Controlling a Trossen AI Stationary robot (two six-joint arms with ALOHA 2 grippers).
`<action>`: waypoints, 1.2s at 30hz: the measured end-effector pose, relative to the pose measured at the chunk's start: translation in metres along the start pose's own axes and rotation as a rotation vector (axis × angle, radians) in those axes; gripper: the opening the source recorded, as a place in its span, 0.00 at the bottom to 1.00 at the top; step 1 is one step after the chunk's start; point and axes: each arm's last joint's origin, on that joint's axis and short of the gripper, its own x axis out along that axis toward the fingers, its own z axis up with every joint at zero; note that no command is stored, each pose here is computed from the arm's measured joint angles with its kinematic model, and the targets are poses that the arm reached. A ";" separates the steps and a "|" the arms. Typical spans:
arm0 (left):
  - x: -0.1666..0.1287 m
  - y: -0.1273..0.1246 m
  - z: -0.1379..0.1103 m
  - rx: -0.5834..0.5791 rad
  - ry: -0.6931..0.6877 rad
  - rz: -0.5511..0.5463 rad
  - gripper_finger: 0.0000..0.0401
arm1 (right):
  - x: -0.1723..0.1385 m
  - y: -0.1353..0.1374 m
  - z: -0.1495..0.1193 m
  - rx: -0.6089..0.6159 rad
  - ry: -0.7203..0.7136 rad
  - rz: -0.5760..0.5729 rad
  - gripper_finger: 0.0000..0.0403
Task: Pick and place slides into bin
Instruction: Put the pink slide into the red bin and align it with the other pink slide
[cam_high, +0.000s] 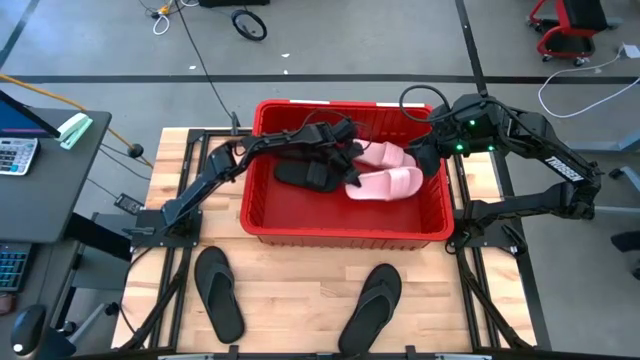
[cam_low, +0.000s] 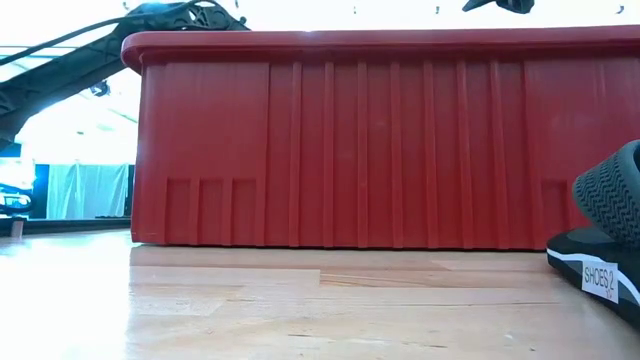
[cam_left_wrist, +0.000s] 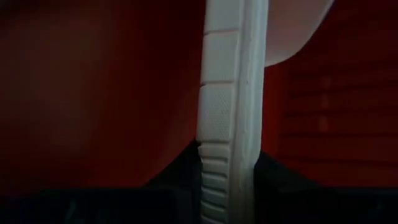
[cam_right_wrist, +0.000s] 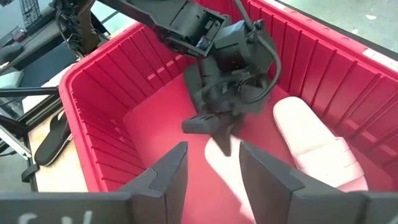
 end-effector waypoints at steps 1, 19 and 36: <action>-0.002 0.003 0.001 -0.007 -0.006 0.016 0.19 | 0.000 0.000 0.000 0.000 0.000 0.000 0.37; -0.002 0.006 0.006 0.069 -0.097 0.216 0.69 | 0.000 0.000 0.000 0.000 0.000 0.000 0.37; -0.006 0.008 0.005 0.054 -0.048 0.086 0.16 | 0.000 0.000 0.000 -0.015 0.000 0.000 0.37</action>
